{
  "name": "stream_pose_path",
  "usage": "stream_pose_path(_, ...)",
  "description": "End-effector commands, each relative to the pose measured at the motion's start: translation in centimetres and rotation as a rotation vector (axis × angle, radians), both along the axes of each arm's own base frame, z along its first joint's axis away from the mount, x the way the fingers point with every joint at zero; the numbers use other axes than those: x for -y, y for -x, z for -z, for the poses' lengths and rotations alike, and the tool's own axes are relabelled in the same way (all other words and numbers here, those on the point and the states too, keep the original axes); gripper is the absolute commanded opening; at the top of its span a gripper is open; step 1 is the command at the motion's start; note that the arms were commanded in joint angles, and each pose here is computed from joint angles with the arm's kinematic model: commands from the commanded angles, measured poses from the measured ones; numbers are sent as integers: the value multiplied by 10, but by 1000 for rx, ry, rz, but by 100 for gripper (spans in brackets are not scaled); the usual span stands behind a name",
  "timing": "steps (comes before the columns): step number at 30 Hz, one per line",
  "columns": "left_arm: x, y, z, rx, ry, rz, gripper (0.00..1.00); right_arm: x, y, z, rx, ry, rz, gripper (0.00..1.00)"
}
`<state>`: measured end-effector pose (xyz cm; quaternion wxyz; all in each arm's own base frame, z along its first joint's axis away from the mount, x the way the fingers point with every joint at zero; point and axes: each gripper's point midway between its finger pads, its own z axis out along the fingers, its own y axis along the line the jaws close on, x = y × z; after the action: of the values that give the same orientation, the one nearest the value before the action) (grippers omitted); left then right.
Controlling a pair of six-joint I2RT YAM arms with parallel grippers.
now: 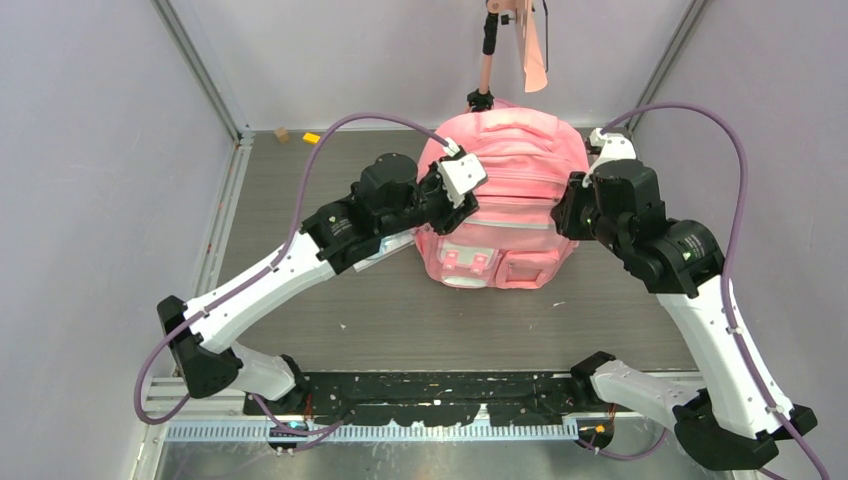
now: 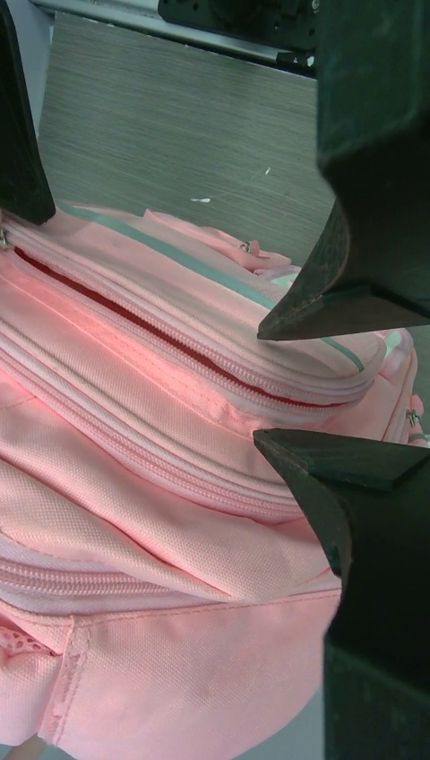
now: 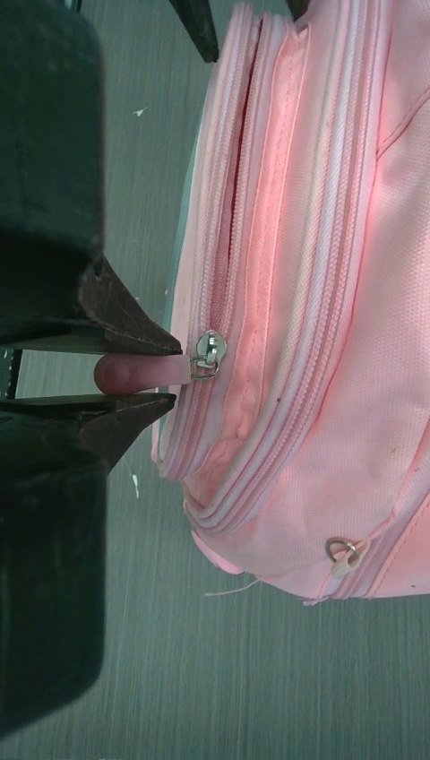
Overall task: Pack the student bag
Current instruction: Unzip the student bag at the center of the board.
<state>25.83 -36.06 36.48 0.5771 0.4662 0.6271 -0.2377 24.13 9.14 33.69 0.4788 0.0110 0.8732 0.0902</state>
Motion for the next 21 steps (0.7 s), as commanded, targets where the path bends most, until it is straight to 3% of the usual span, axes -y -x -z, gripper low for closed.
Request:
stream_pose_path(1,0,-9,0,-12,21,-5,45,17,11,-9,-2,66,16,0)
stream_pose_path(5,2,-12,10,-31,0,-2,46,24,12,-13,-1,98,33,0)
stream_pose_path(11,-2,-16,21,-41,-16,-27,1,44,13,-8,-51,186,123,0)
stream_pose_path(21,-27,-30,23,-51,1,-98,0,67,28,12,-173,211,236,0)
